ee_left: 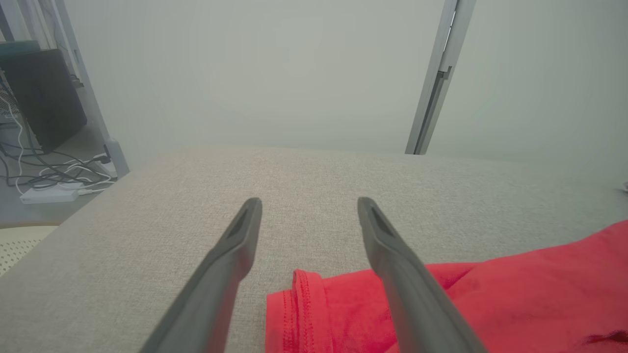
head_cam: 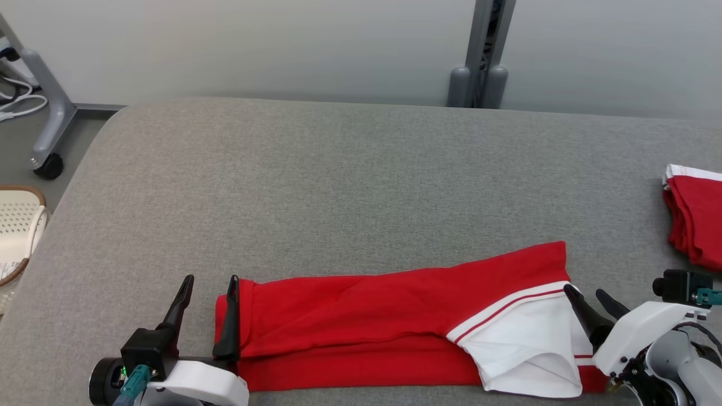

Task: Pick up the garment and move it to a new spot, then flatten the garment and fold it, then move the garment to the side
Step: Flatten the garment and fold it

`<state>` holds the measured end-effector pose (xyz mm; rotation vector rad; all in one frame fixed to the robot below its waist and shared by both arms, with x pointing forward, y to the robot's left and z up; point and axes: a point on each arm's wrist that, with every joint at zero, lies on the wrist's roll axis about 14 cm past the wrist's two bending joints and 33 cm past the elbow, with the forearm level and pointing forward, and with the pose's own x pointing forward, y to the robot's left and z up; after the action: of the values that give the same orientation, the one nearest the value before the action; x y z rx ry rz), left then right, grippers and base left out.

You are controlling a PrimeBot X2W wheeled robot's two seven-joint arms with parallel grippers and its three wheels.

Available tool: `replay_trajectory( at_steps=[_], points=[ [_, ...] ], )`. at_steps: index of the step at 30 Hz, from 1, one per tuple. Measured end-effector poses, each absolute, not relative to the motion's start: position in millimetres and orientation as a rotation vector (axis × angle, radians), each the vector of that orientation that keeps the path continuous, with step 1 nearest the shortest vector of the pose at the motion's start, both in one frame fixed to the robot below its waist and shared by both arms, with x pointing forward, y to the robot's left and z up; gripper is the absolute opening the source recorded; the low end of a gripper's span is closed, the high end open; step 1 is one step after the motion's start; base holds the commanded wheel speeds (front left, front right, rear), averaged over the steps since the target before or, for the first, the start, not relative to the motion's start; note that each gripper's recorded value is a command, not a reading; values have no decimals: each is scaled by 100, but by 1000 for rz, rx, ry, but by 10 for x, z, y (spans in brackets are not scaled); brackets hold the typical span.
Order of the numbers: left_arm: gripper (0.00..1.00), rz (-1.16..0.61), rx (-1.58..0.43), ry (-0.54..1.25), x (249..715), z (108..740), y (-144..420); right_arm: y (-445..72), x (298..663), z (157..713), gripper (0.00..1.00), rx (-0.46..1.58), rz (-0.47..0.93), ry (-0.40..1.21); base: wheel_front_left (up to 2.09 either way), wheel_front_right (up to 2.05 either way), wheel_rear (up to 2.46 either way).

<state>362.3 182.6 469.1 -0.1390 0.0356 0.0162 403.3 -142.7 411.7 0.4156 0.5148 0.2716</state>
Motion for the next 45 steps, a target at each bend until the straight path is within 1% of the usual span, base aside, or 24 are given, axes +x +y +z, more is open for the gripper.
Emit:
replay_trajectory(
  at_steps=[9,19,29,41,42,43,44,45],
  points=[
    [100,46,-134,46,3590,4658,1920,-1413,3960,3873,100,435,299,635,0,0,0],
    [100,46,-117,51,3594,4642,1947,-1336,3898,3748,100,484,325,715,0,0,0],
    [100,46,-107,58,3660,4619,1958,-1177,3942,3707,100,526,359,742,0,0,0],
    [100,50,-111,55,3655,4632,1965,-806,3927,3738,100,570,431,749,0,0,0],
    [100,52,-111,56,3651,4631,1969,-804,3930,3734,45,570,430,750,0,0,0],
    [100,52,-112,56,3647,4631,1971,-808,3929,3723,38,569,428,753,0,0,0],
    [100,55,-112,56,3644,4630,1975,-820,3930,3710,0,564,423,753,0,0,0],
    [100,56,-112,56,3641,4629,1978,-824,3923,3693,0,559,422,758,0,0,0]
  ],
)
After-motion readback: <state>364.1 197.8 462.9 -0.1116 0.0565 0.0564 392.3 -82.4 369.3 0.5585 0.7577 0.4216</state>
